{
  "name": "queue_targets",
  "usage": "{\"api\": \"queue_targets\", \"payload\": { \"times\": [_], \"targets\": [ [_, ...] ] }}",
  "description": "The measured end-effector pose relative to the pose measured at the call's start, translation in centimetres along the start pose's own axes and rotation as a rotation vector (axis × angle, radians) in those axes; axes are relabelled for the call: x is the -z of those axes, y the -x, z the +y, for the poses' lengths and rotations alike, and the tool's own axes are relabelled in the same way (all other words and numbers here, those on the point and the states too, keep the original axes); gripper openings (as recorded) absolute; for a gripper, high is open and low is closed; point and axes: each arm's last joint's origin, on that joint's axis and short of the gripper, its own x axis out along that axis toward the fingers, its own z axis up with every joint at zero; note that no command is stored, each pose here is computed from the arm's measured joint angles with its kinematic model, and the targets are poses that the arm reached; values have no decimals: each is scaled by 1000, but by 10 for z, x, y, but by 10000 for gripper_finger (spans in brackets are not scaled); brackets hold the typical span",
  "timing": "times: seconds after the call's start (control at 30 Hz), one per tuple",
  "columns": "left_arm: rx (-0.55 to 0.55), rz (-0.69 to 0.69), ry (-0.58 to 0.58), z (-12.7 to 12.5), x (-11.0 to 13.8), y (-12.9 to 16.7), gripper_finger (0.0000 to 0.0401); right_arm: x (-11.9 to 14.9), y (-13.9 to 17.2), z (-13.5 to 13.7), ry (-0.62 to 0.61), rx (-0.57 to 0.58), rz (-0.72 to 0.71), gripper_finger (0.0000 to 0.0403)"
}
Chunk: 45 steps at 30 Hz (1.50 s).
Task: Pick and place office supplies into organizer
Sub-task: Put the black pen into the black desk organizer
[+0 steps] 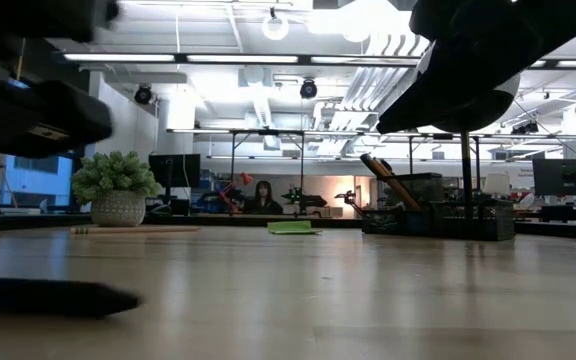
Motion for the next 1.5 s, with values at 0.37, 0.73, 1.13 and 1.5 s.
{"api": "queue_targets", "payload": {
  "times": [0.37,0.73,1.13,1.5],
  "targets": [
    [-210,-82,-81,31,-38,13,13,2,4,10,6,-67,8,154],
    [-285,-105,-167,58,-62,21,23,9,11,23,-62,-129,40,154],
    [-350,-107,-180,64,-64,21,16,22,-19,35,15,-142,-3,169],
    [-339,-88,-198,71,-65,21,15,12,-40,28,11,-186,-70,200]
  ]
}}
